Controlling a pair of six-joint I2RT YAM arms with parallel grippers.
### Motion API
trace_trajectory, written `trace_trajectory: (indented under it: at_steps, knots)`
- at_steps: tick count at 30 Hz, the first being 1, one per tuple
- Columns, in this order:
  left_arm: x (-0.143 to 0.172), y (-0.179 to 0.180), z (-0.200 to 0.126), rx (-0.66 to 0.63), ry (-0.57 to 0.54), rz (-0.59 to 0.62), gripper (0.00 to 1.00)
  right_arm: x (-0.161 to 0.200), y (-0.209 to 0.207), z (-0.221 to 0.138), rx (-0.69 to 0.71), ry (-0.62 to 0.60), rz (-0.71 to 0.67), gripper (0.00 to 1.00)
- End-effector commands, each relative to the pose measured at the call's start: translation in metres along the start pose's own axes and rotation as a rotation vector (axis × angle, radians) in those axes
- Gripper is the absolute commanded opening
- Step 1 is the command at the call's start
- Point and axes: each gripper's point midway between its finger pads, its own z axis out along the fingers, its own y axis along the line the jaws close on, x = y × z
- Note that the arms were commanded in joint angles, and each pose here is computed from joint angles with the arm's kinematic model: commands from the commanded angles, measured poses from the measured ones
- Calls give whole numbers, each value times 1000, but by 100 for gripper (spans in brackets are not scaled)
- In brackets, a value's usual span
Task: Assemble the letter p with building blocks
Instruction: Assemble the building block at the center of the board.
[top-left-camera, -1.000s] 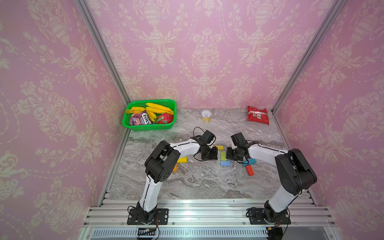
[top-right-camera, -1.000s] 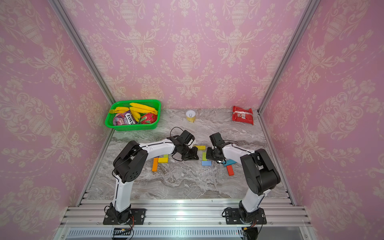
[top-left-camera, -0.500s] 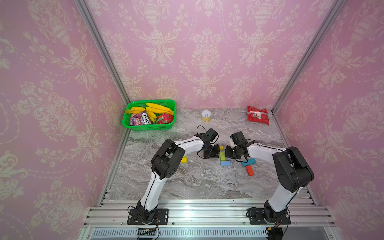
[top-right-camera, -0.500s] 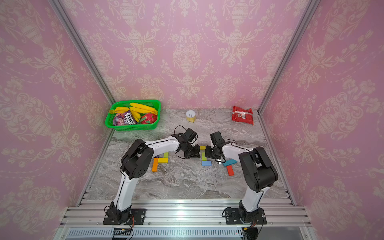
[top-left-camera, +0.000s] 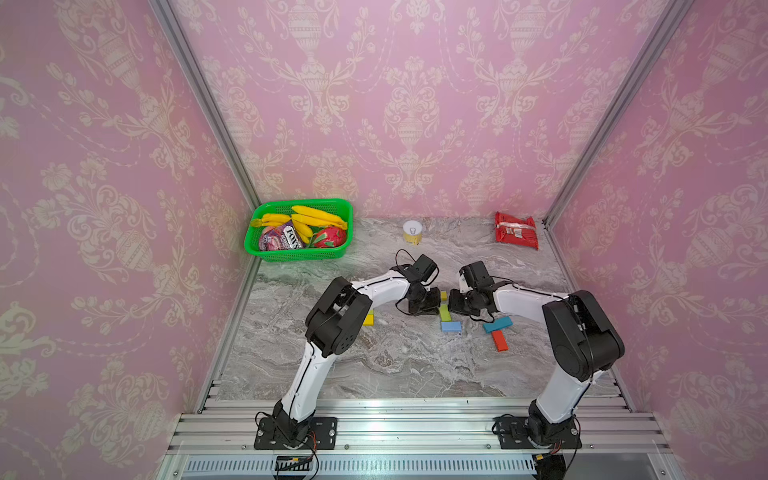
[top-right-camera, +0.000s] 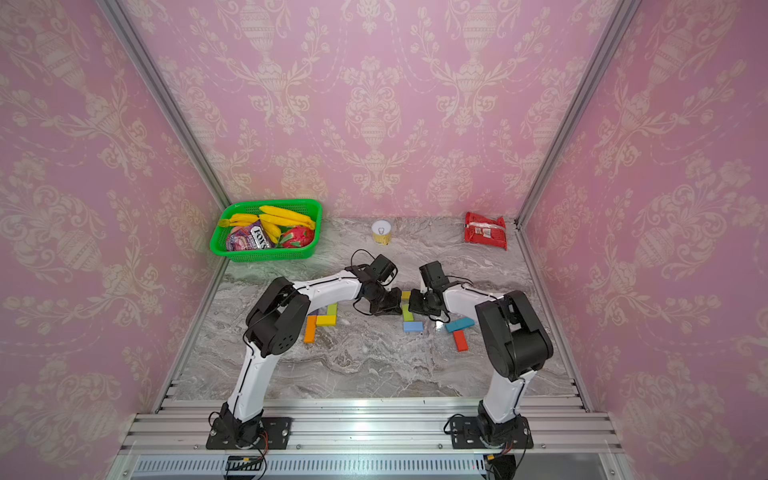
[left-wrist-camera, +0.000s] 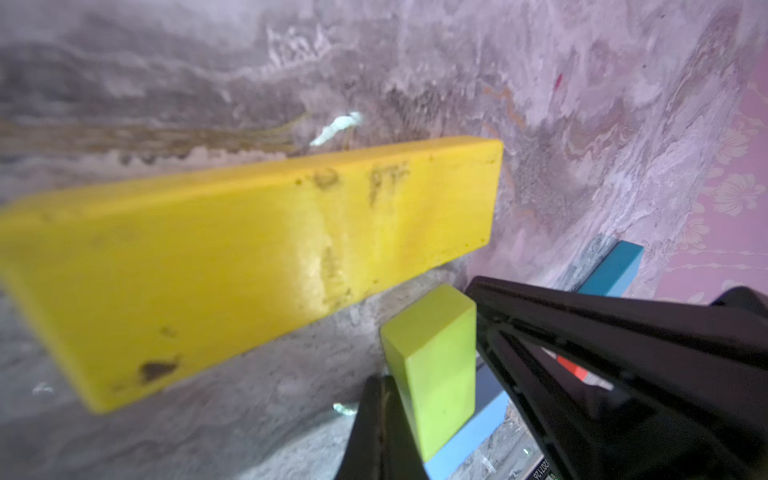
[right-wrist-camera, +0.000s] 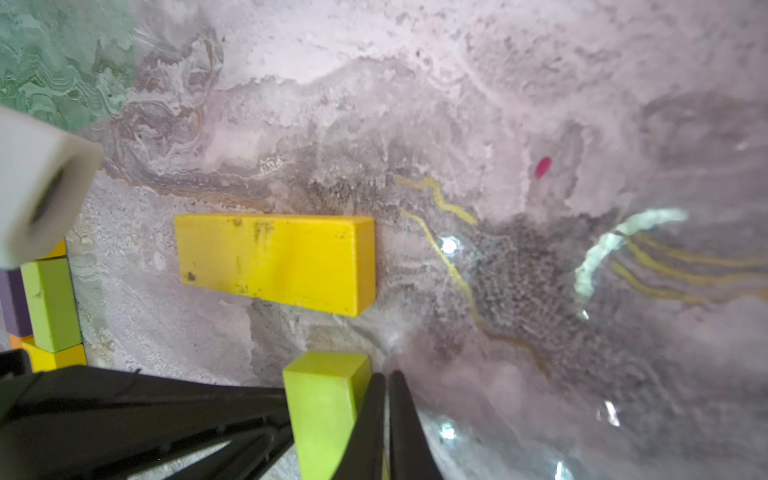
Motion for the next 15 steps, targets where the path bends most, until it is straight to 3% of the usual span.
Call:
trace_trajectory:
  at_steps: [1,15]
  knots:
    - [-1,13,5,-56,3,-31,0,29,-28,15,90,109,37,9]
    - [-18,16,1,-51,-21,-57,0,22,-27,14,84,114,51,9]
